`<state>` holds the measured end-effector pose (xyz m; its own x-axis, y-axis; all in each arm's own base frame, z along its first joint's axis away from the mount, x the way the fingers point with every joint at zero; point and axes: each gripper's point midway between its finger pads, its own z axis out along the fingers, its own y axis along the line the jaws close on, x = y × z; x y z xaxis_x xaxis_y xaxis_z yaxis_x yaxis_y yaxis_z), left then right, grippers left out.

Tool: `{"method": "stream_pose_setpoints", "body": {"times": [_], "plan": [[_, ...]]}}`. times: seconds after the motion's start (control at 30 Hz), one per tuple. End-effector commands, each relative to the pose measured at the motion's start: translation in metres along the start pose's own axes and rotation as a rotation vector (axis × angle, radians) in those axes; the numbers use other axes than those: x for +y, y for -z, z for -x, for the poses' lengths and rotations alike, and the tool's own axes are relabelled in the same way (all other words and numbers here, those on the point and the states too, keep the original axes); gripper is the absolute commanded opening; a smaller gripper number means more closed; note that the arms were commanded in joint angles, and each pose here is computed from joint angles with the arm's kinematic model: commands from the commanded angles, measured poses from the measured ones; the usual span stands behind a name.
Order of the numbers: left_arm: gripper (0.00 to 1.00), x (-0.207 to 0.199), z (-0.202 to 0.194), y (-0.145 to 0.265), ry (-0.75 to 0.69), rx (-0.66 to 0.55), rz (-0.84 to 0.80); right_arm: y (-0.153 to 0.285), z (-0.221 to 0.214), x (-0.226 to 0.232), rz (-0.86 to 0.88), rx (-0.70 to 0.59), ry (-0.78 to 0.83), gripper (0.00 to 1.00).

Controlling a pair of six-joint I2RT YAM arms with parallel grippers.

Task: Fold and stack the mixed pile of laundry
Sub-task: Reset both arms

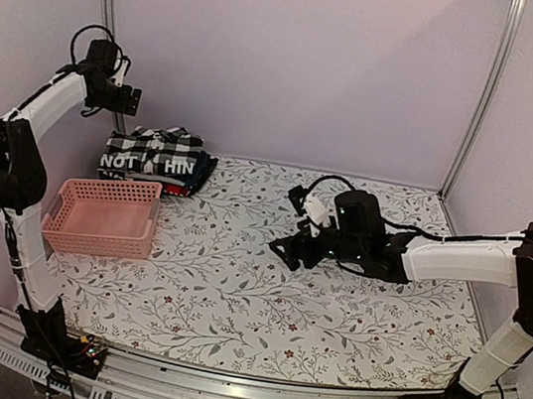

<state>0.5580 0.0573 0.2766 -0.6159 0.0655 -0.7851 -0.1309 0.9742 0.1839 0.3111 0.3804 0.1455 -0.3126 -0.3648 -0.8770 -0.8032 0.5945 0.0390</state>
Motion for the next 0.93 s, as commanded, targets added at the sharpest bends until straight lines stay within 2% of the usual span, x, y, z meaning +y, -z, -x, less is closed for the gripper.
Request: {"method": "stream_pose_setpoints", "body": {"times": [0.0,0.1,0.2,0.33,0.6,0.8,0.9], "plan": [[1.00,-0.056,0.035,0.059,0.013,-0.206,-0.165,0.035,0.029,-0.037,-0.069,-0.093,-0.060,0.96],[1.00,-0.094,0.047,0.117,0.000,-0.351,-0.331,0.060,0.040,-0.065,-0.109,-0.142,-0.117,0.99],[1.00,-0.134,0.036,0.157,0.032,-0.418,-0.522,0.091,0.050,-0.089,-0.146,-0.198,-0.169,0.99],[1.00,-0.183,0.000,0.184,0.036,-0.406,-0.661,0.120,0.049,-0.110,-0.176,-0.230,-0.228,0.99],[1.00,-0.269,-0.125,0.156,0.082,-0.098,-0.754,0.133,-0.018,-0.110,-0.177,-0.176,-0.385,0.99],[1.00,-0.289,-0.180,0.134,0.106,-0.019,-0.764,0.123,-0.063,-0.100,-0.144,-0.130,-0.490,0.99],[1.00,-0.286,-0.183,0.130,0.121,-0.027,-0.747,0.121,-0.067,-0.100,-0.142,-0.120,-0.500,0.99]]}}
